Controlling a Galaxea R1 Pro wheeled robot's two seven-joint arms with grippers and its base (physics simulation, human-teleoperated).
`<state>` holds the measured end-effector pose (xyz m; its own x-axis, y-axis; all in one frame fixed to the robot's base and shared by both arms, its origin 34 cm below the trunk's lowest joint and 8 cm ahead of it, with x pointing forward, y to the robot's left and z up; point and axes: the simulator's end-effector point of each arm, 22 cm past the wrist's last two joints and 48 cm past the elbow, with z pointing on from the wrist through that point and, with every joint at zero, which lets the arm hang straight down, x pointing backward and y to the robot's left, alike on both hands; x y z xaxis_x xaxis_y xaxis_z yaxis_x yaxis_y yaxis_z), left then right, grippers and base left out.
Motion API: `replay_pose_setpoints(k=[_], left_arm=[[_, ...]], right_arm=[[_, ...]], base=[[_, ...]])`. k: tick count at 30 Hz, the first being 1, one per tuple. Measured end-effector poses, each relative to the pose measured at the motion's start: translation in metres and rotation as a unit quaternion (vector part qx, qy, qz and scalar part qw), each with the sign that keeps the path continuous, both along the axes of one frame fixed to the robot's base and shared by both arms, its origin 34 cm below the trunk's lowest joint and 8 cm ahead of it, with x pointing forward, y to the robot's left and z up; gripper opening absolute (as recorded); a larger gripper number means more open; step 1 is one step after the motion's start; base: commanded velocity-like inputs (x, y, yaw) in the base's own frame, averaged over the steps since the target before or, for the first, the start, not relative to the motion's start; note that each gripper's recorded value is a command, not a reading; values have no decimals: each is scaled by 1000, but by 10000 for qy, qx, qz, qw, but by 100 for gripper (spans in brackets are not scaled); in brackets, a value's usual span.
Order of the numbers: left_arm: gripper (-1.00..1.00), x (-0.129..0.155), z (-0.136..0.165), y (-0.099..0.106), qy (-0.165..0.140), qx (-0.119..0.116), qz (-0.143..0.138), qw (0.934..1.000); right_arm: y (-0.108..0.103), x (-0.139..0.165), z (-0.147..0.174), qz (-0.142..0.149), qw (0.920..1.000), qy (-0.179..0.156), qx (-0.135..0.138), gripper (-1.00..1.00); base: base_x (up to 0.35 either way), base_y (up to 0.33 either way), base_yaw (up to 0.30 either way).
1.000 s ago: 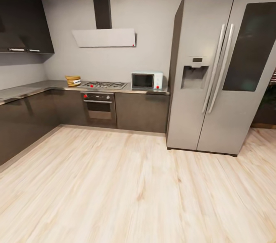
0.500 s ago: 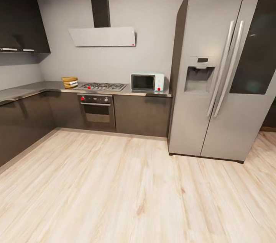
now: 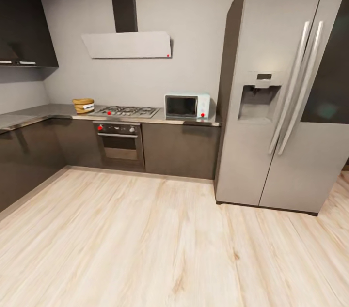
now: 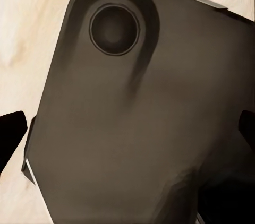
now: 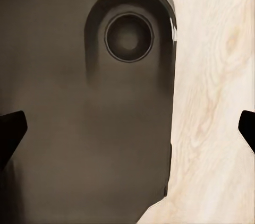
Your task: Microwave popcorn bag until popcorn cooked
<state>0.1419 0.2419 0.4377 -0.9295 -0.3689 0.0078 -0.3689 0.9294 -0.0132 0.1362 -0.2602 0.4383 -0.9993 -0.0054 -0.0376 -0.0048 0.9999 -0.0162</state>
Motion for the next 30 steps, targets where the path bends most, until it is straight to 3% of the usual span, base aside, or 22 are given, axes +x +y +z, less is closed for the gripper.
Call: replay_pose_setpoints(k=[30], left_arm=[[100, 1, 0, 1, -31, 18, 2, 10000]], right_arm=[[-1, 1, 0, -17, 10000, -15, -6, 100]], base=[[321, 134, 0]])
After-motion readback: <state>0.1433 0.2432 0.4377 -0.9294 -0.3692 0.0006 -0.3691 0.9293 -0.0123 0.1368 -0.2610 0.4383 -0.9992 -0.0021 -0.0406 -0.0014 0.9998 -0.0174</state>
